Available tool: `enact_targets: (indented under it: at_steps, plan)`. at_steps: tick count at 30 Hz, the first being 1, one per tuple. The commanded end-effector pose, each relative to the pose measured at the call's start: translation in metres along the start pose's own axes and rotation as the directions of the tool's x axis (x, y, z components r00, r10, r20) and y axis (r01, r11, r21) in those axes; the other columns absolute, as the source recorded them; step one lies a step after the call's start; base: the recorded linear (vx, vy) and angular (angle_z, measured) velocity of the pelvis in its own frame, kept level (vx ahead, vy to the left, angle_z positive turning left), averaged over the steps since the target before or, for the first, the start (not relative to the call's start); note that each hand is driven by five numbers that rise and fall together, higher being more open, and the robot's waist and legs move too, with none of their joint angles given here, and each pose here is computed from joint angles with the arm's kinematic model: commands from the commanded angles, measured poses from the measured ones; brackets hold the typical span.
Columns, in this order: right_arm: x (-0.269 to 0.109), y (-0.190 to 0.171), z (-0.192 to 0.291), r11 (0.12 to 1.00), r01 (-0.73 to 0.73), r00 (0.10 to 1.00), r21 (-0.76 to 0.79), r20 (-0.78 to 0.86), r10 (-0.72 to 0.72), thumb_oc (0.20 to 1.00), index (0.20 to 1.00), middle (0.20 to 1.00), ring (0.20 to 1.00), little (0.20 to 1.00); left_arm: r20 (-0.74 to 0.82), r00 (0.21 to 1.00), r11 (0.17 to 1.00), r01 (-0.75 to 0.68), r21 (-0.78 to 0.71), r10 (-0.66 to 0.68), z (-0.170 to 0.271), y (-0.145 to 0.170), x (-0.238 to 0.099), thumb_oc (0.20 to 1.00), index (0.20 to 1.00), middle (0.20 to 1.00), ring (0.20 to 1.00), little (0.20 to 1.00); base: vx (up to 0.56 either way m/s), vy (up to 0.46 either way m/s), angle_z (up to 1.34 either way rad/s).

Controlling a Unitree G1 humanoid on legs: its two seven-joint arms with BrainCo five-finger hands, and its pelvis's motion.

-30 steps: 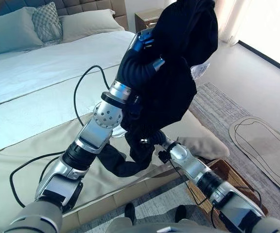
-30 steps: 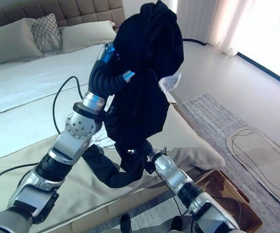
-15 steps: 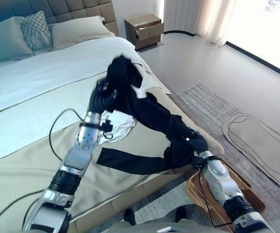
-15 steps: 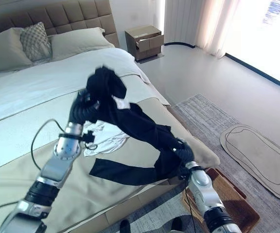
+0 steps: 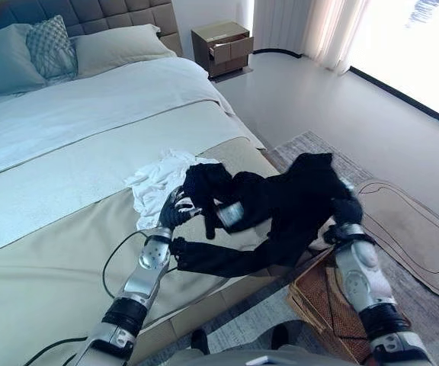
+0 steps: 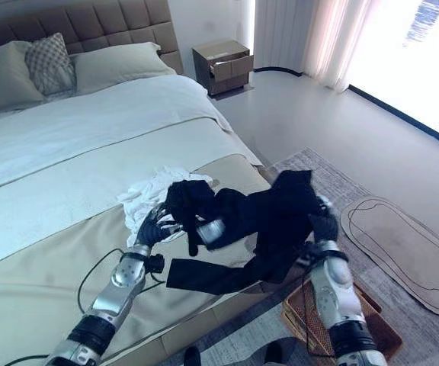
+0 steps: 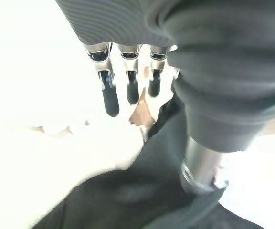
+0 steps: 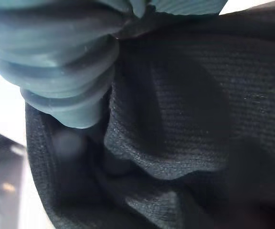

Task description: Pick up clothes into the bucket

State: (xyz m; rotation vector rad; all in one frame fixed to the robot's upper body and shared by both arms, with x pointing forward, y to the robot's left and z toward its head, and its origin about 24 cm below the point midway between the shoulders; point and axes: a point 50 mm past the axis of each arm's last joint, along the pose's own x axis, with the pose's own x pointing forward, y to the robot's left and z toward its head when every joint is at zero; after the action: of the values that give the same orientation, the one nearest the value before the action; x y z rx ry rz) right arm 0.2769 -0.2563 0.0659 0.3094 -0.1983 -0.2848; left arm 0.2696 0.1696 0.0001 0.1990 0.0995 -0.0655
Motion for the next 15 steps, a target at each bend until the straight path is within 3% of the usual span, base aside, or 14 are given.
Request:
enact_targets:
  at_steps: [1,8,15]
  plan:
    - [0.026,0.011,0.075,0.997,-0.026,0.935,0.070,0.354,-0.001,0.200,0.200,0.200,0.200,0.200,0.057,0.998,1.000,-0.017,-0.023,0.018,0.009,0.022,0.002,1.000,1.000,1.000,1.000,1.000,0.00,0.000,0.00]
    - [0.037,-0.017,0.127,0.994,0.063,0.859,0.090,0.503,-0.100,0.200,0.200,0.200,0.200,0.200,0.003,1.000,0.996,-0.018,-0.088,0.019,-0.008,0.030,-0.020,1.000,1.000,1.000,1.000,1.000,0.00,0.000,0.00]
    - [0.036,-0.052,0.169,0.980,0.199,0.786,0.002,0.597,-0.161,0.200,0.200,0.200,0.200,0.200,-0.013,0.996,0.986,-0.089,-0.143,0.088,-0.015,0.045,-0.032,1.000,1.000,1.000,1.000,1.000,0.00,-0.002,0.01]
